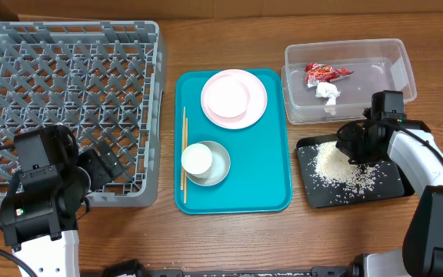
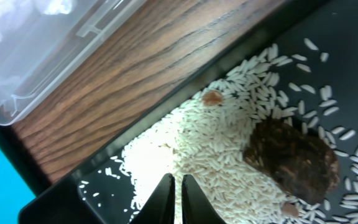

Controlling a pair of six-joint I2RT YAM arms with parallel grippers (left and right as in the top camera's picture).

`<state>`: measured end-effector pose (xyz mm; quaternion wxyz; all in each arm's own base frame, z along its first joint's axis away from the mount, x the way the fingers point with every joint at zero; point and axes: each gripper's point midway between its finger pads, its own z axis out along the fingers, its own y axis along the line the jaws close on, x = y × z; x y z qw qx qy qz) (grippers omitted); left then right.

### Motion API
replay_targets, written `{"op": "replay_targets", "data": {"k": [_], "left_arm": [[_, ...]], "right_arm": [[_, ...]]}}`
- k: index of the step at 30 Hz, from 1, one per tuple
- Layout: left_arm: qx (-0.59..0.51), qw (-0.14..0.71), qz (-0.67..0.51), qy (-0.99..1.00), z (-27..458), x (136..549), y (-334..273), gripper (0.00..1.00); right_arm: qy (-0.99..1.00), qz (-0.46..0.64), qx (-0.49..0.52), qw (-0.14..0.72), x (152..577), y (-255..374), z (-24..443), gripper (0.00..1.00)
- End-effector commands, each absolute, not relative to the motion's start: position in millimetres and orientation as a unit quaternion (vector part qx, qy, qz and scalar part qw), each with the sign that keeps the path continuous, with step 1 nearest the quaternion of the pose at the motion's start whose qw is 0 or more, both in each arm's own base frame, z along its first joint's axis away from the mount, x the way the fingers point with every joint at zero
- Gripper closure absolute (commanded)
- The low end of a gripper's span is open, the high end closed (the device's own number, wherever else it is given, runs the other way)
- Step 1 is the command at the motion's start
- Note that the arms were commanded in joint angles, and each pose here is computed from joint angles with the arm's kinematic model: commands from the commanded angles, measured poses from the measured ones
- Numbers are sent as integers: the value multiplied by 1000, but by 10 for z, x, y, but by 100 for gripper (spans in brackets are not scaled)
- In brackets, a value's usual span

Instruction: Sort waste into correct bins and load items into the dishwasher

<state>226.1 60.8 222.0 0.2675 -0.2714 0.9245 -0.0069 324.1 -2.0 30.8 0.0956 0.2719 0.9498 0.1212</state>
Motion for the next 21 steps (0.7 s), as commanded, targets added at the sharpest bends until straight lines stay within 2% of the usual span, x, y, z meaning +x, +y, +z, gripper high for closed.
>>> {"op": "replay_targets", "data": {"k": [1,21], "left_arm": [[-268,271,-1,925,2256,2265,636,0],[-269,267,-1,926,2245,2247,632,0]], "right_arm": [[952,130,253,113,3309,58,360,95],[956,131,203,167,3562,353,436,96]]}}
